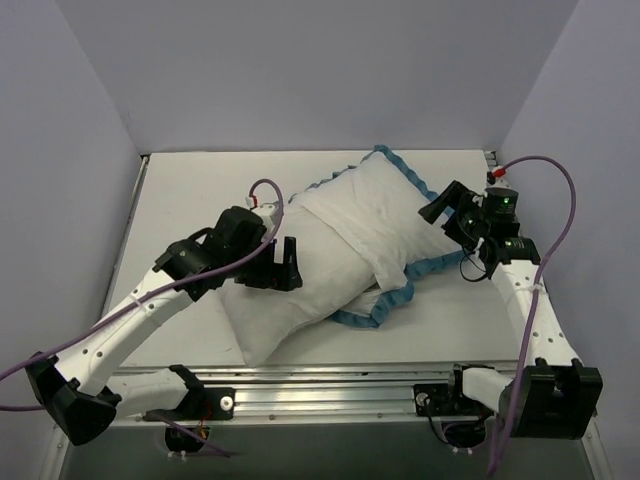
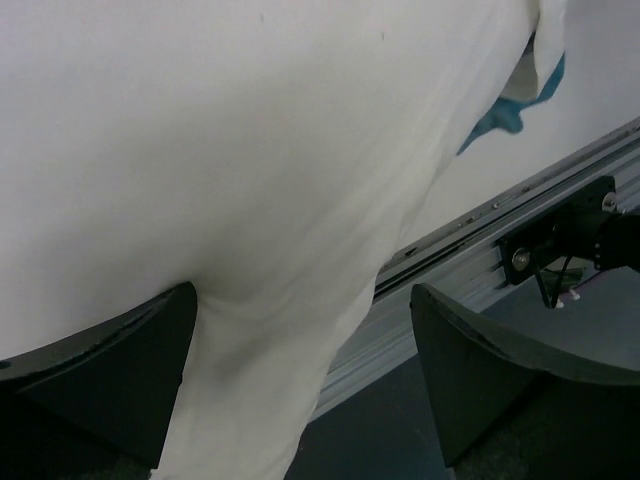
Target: Remove the pillowcase from the pillow
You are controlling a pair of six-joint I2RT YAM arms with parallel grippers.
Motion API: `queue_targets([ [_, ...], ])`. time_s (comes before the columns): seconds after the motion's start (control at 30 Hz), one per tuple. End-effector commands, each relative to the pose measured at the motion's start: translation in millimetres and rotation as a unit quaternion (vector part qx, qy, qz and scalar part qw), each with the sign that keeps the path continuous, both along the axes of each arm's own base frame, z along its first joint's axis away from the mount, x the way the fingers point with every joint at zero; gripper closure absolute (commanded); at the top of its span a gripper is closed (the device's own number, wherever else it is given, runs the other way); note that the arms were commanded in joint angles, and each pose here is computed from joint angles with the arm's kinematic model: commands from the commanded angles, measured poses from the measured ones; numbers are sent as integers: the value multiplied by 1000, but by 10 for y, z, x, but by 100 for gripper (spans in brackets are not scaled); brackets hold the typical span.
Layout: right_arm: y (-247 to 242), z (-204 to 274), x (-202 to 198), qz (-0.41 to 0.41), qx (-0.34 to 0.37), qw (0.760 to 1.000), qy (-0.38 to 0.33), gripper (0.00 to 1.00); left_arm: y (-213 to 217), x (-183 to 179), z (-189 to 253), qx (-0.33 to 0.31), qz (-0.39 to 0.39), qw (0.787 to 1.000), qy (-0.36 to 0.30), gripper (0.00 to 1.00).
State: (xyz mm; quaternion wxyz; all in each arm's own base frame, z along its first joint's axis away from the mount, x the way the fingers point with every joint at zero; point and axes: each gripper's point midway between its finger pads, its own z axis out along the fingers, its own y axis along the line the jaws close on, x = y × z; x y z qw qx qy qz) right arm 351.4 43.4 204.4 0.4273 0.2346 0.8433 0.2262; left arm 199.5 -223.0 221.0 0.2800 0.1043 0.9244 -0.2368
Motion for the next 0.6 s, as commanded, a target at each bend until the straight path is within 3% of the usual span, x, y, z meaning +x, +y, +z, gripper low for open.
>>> queue_targets([
  [0.0,30,94,-126,27,-33,999,-22,7,-173,314,331,-45,-31,998,-31,5],
  [0.33,319,301,-267,101,-22,992,-71,2,205,1613,630,-33,13,995,-89,6],
  [0.4,327,312,-270,103,-24,992,-75,2,263,1905,507,-30,13,996,-81,6],
  [0.57,465,347,-305,128,-26,988,-82,2,-4,1999,-1,-76,-53,995,21,6],
])
